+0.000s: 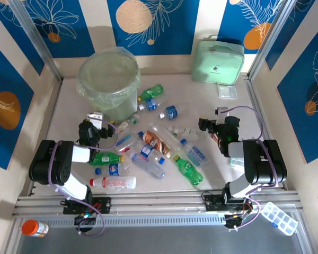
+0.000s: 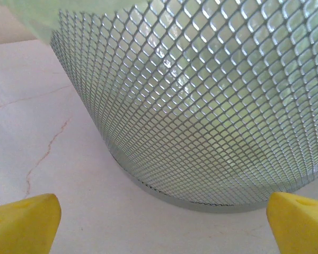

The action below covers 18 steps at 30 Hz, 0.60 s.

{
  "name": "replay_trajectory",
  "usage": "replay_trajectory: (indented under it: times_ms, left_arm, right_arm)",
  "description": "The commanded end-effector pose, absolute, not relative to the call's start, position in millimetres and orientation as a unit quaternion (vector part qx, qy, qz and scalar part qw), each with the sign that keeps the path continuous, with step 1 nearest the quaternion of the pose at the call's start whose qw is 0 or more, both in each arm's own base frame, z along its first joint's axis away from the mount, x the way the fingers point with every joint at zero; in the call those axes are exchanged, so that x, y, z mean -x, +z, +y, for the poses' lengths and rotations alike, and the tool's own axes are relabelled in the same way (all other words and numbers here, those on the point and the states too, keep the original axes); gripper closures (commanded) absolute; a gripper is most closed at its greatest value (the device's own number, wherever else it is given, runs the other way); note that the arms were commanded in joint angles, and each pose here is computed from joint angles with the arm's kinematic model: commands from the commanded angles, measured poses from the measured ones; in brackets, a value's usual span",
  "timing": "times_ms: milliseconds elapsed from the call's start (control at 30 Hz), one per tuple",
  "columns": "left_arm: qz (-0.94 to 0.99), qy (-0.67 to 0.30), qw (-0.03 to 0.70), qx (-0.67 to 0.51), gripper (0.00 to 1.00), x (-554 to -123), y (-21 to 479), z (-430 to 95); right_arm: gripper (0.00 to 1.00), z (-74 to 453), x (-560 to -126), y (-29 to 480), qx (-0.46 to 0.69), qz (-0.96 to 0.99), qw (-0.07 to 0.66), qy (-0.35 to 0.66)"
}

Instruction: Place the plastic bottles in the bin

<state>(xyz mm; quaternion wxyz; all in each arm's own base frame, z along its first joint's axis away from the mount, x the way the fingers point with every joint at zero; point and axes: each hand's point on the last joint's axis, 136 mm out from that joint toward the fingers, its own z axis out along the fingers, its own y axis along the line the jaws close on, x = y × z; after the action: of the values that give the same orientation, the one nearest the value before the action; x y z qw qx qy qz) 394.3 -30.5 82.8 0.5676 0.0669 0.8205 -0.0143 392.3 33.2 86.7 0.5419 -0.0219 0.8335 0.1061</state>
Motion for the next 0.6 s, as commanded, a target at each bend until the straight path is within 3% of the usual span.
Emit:
replay_trajectory:
  times_ms: [0,567]
  left_arm:
    - [0.814,-0.008,0.577,-0.065,0.01,-397.0,91.3,-28.5]
    - [0.815,-0.011,0.576,-0.063,0.01,-397.3,91.2,-28.4]
  right_arm:
    - [0.01,34.9,-396.8,94.4,0.031,0.828,0.551,0.101]
    - [0.01,35.1,-396.9,94.6,0.032,0.828,0.552,0.100]
